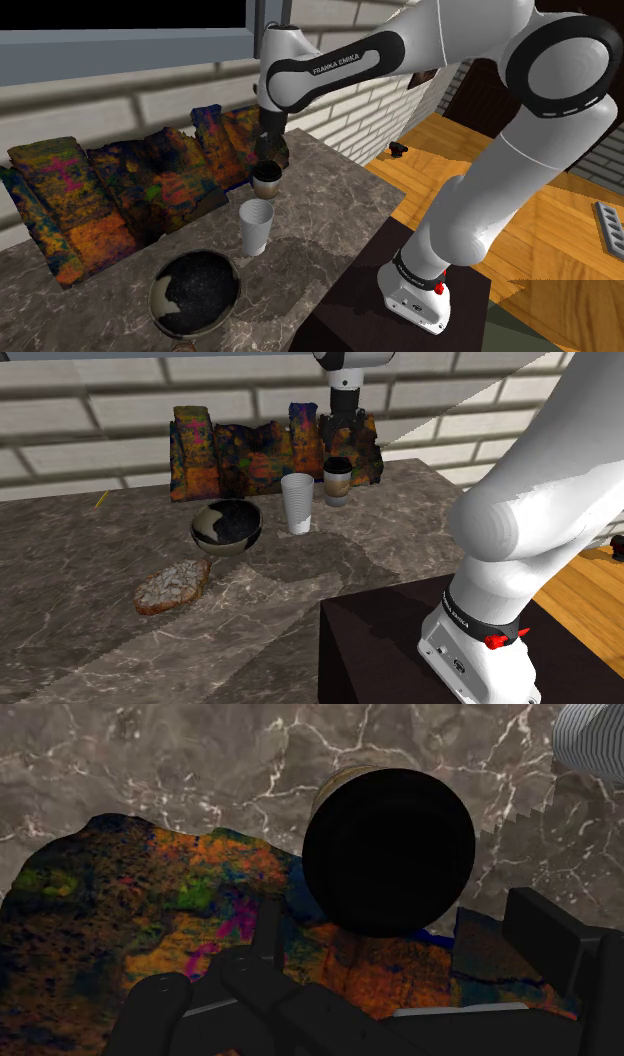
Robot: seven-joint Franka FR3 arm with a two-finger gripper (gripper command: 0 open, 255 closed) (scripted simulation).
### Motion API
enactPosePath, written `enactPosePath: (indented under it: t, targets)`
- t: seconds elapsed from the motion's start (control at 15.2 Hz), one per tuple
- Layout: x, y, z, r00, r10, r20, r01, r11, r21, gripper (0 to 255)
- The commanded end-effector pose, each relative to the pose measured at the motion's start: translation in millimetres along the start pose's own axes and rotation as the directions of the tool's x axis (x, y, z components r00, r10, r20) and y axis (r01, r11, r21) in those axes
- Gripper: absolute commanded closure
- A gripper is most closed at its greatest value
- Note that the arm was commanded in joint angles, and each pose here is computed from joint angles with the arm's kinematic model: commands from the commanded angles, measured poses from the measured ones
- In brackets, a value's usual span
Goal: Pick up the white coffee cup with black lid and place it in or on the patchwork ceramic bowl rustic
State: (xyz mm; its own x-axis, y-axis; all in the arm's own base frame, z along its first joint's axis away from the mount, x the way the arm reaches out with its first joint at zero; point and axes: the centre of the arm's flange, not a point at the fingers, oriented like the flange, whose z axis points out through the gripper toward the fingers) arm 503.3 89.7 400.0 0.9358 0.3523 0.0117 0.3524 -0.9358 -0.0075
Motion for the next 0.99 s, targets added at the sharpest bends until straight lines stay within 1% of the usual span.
enactPosePath:
  t: [0.0,0.07,0.53,0.92]
  targets:
    - [18.6,-5.2,15.8,1.000,-0.027,-0.013,0.027,1.000,0.014,0]
    - [23.4,-6.4,19.0,0.999,-0.033,-0.016,0.034,0.999,0.017,0]
    - [24.0,-7.1,55.9,0.999,-0.033,-0.016,0.034,0.999,0.017,0]
    - [24.0,-7.1,59.0,0.999,-0.033,-0.016,0.034,0.999,0.017,0]
